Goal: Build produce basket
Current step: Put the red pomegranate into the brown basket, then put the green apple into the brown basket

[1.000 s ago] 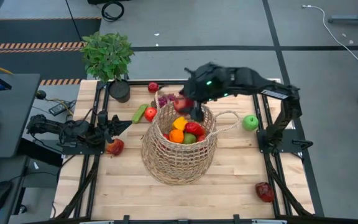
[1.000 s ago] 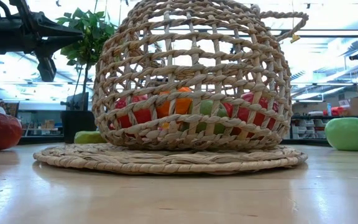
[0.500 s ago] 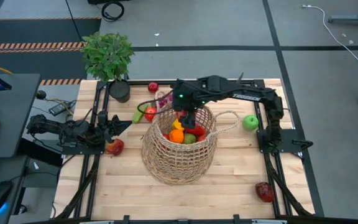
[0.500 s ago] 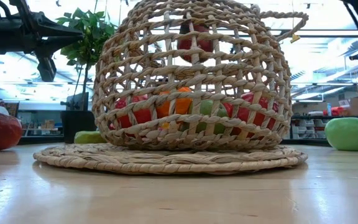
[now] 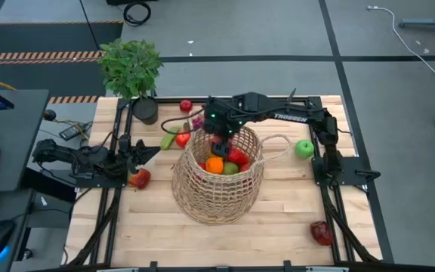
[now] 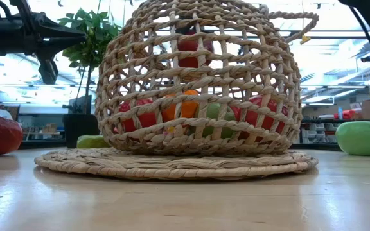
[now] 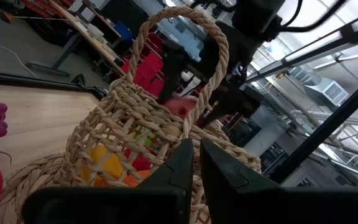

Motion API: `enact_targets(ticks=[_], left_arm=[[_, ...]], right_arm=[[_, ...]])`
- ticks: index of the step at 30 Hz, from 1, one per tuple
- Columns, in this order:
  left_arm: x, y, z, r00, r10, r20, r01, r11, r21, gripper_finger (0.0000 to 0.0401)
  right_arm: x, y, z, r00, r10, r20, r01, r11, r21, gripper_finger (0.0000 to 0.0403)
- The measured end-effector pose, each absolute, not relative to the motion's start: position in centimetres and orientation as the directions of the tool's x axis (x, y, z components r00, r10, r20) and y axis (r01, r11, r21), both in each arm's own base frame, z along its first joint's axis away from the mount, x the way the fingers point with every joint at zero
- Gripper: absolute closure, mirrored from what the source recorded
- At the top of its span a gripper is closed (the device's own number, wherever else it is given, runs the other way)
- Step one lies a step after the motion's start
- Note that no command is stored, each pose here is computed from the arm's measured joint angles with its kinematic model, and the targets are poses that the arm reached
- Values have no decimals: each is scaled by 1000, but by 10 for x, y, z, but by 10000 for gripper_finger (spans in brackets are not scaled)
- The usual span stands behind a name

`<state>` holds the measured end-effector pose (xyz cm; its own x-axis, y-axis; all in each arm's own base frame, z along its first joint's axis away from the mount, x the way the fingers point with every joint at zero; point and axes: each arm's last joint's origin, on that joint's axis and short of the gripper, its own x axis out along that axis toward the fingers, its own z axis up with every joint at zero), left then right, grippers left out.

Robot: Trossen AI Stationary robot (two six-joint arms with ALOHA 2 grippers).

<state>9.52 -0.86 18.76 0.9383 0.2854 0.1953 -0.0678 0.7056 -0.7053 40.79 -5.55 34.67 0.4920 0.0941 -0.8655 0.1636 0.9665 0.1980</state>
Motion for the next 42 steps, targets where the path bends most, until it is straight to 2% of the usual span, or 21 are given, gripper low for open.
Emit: enact_targets(ticks=[11, 20, 27, 34, 37, 42], left_arm=[[95, -9, 188, 938, 285, 195, -68, 706, -705, 366], [95, -9, 187, 938, 285, 195, -68, 706, -705, 367], [95, -9, 187, 938, 285, 195, -68, 706, -705, 367], [95, -9, 188, 938, 285, 196, -68, 706, -705, 366], [95, -9, 188, 938, 285, 196, -67, 706, -705, 367], [95, -9, 188, 938, 285, 195, -68, 706, -705, 366]], right_arm=[[399, -30, 328, 343, 270, -900, 166, 925, 341, 54], [389, -11, 310, 190, 302, -934, 202, 919, 338, 53], [389, 4, 312, 175, 421, -890, 144, 883, 446, 16], [382, -2, 314, 137, 383, -913, 178, 898, 403, 8], [372, -10, 333, 179, 351, -919, 172, 909, 380, 8], [342, -31, 377, 330, 244, -912, 194, 928, 318, 8]])
